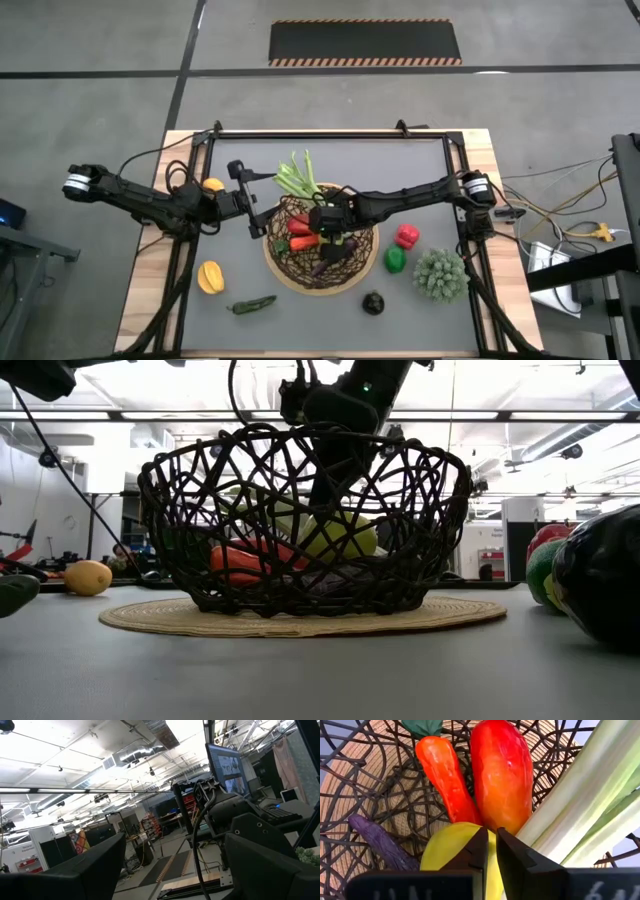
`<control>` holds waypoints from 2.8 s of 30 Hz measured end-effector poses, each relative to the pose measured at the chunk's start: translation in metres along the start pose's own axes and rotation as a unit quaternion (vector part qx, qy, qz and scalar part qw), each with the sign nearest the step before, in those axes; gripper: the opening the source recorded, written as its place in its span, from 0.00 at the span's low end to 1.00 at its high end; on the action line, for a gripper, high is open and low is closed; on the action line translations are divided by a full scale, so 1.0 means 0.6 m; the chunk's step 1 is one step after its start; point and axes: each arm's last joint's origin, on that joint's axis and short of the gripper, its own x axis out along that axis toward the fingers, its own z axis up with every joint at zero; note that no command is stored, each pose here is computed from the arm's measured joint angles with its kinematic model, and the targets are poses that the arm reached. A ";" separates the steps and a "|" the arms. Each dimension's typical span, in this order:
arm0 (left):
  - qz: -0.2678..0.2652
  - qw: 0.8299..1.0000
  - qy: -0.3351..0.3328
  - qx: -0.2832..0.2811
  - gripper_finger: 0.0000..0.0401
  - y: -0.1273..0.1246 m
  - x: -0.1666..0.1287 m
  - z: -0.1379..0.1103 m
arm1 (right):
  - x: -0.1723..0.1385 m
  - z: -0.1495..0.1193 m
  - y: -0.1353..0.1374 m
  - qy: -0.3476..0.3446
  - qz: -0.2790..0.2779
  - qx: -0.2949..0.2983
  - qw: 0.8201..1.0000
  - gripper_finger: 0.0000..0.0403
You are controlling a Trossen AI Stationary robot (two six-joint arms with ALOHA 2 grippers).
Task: Build produce basket
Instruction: Put the green apple into the wire basket, then put the lemon into the wire basket
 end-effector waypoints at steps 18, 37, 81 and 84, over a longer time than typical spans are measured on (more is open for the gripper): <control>0.000 1.000 0.001 0.001 0.80 0.000 0.000 -0.001 | 0.001 0.001 0.001 -0.006 0.001 -0.041 0.999 0.04; -0.001 1.000 0.002 0.001 0.80 0.000 -0.001 -0.002 | -0.061 0.015 -0.008 -0.031 -0.005 -0.055 0.998 0.04; -0.012 0.888 0.456 -0.054 0.80 0.019 0.041 0.037 | -0.195 -0.246 0.034 -0.316 0.023 -0.076 0.945 0.04; -0.018 0.844 0.536 -0.020 0.80 0.036 0.031 0.052 | -0.191 -0.249 0.034 -0.315 0.023 -0.078 0.946 0.04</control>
